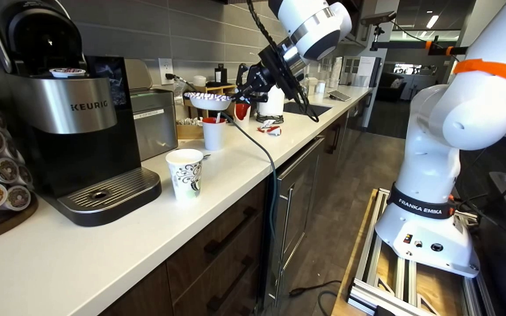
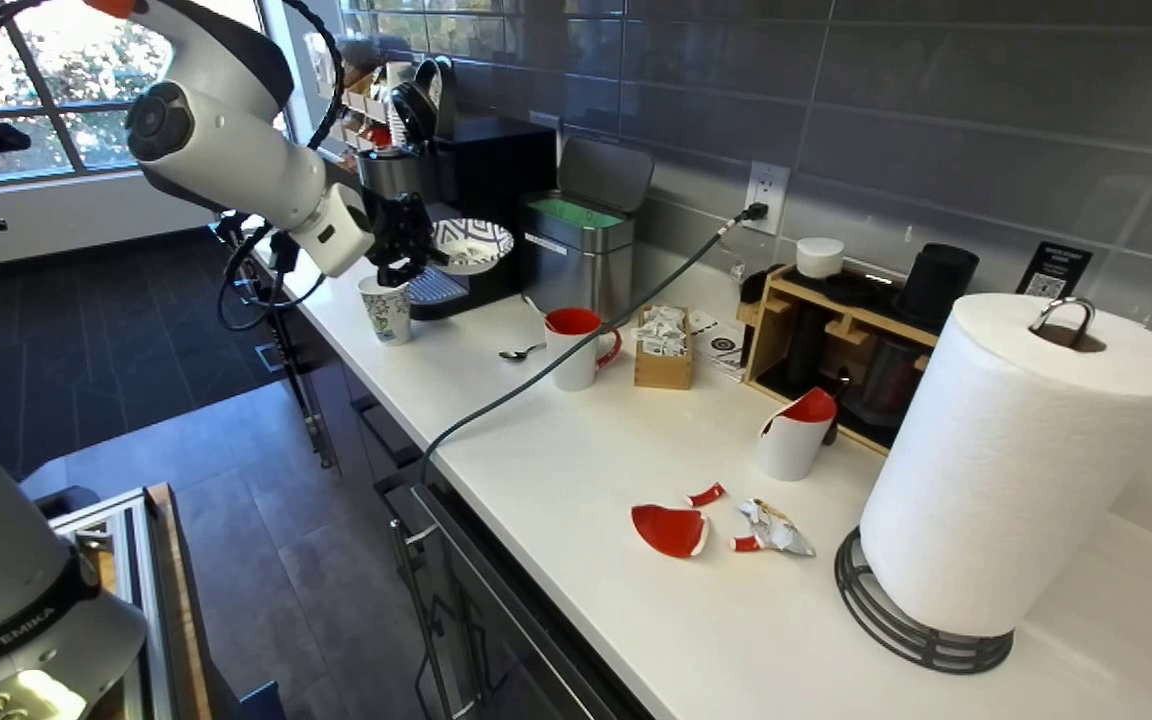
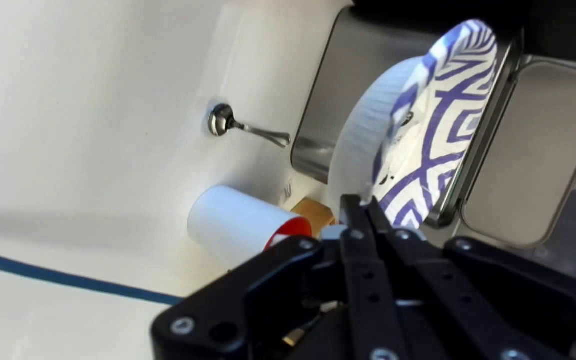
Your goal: Put the plate in the top cabinet
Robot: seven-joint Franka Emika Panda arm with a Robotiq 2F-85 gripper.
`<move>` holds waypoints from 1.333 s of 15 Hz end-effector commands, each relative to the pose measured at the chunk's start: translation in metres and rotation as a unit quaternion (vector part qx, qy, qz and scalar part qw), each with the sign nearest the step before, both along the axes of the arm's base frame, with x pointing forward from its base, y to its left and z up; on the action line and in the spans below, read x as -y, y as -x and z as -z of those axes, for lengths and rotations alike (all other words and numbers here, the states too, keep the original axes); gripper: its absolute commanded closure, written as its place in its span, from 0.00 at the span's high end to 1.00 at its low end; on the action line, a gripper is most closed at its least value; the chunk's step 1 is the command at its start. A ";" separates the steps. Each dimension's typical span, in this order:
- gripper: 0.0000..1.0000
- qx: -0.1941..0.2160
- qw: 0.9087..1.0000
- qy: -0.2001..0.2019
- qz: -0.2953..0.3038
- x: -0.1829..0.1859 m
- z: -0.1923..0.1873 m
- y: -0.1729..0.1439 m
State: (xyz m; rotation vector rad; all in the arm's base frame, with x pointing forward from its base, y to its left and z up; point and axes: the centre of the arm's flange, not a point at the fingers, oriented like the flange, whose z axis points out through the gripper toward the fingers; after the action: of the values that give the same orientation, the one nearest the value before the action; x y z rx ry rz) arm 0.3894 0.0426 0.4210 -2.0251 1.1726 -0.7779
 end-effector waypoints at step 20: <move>0.01 0.023 0.981 0.066 0.181 0.114 -0.135 0.001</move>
State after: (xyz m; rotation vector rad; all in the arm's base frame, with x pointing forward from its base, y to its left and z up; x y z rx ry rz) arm 0.4042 -0.0654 0.4826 -1.8733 1.4525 -1.1395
